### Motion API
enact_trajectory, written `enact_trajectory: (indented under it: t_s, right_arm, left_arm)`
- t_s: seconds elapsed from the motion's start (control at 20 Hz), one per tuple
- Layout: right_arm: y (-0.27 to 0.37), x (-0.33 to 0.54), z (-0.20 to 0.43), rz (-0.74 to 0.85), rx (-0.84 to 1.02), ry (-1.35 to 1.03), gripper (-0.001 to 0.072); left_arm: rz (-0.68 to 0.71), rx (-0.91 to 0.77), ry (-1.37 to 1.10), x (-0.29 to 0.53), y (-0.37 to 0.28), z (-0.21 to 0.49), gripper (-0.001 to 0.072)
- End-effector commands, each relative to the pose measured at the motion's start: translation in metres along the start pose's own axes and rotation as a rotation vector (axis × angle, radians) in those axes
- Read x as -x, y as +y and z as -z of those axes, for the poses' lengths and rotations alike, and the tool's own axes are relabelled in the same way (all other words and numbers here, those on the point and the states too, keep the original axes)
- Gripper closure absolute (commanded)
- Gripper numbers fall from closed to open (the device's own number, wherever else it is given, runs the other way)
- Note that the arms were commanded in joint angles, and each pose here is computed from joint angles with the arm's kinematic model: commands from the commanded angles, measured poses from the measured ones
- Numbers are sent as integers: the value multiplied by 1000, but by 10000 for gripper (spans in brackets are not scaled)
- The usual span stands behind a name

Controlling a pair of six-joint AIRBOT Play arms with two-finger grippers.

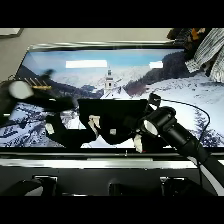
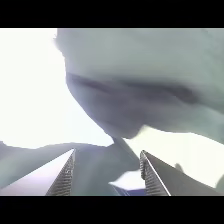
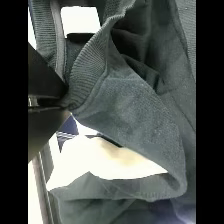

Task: Fold the clothes and pants, and hang the long-sleeved shirts on hangers.

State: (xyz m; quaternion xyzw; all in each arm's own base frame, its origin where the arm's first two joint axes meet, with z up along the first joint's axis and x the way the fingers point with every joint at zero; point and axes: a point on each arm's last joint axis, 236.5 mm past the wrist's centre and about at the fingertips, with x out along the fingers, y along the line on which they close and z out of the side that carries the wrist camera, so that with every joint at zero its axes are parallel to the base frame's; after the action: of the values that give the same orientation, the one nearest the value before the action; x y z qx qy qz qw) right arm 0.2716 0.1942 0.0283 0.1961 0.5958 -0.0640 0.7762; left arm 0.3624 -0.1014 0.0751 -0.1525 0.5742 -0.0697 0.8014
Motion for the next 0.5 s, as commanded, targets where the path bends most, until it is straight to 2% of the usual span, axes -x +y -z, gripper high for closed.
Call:
enact_trajectory:
  t_s: [0.0, 0.1, 0.3, 0.45]
  right_arm:
    - [3, -1, 5, -10, 0, 19, 671]
    - [4, -1, 7, -15, -2, 28, 670]
    - [4, -1, 8, -15, -2, 32, 670]
    - [-2, -1, 11, 10, 0, 46, 670]
  left_arm:
    - [-222, 62, -145, 56, 148, -17, 222]
    - [-272, 143, -96, 72, 201, 4, 222]
    - [-339, 411, -190, 85, 275, 4, 221]
    - [-328, 523, -232, 95, 335, -6, 221]
